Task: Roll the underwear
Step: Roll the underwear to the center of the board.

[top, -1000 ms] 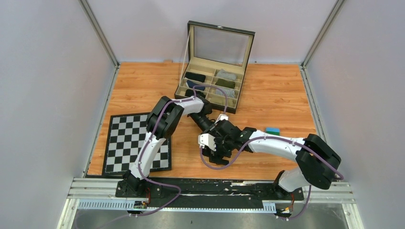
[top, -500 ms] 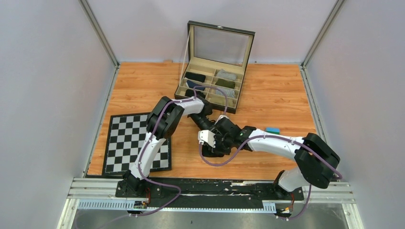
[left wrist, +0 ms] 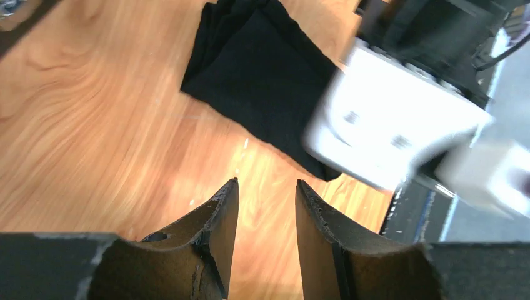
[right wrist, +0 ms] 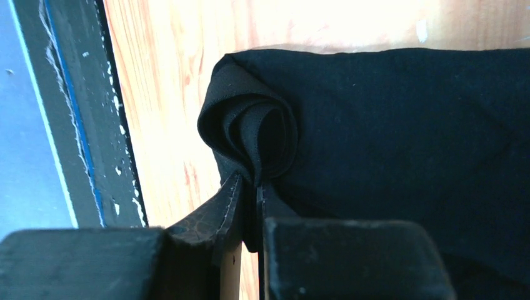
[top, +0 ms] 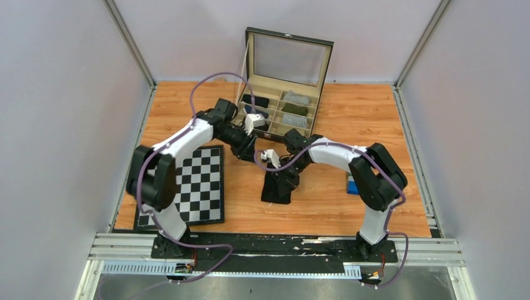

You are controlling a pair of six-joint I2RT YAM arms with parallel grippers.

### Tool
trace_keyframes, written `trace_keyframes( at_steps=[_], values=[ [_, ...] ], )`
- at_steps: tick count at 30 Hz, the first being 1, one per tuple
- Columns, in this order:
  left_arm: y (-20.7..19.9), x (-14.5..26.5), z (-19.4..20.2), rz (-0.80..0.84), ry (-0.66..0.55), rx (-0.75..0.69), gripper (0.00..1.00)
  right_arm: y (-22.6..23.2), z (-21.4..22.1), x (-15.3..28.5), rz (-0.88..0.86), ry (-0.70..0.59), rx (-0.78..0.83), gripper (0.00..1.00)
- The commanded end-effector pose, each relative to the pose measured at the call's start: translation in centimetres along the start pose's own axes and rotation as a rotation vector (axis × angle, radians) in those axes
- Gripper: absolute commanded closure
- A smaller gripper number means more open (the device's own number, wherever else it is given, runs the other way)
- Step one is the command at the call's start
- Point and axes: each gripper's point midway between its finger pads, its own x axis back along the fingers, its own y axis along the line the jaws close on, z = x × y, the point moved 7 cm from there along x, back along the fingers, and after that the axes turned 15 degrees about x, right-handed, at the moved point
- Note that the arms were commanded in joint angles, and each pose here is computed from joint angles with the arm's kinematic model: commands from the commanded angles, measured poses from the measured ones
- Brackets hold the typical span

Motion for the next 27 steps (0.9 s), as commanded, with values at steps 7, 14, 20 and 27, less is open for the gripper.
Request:
trace_keyframes(
  at_steps=[7,14,20,27],
  values=[
    [-5.3,3.5,2.3,-0.318,-0.161,-0.626,0.52,-3.2,1.6,-1.3,-0.215,-0.035,-0.312,0.99],
    [-8.3,-2.7,4.3,-0.29,0.141,-1.084,0.5,-3.9,3.9,-2.8,-0.287,-0.044,-0.368,0.97],
    [-8.2,-7.4,4.2,-0.26,0.197,-1.153,0.5,-4.5,4.3,-2.9,-0.328,-0.068,-0.402,0.97],
    [-7.2,-8.5,4.9,-0.285,0.243,-1.171,0.51,-4.5,4.6,-3.0,-0.352,-0.076,-0.424,0.97]
  ],
)
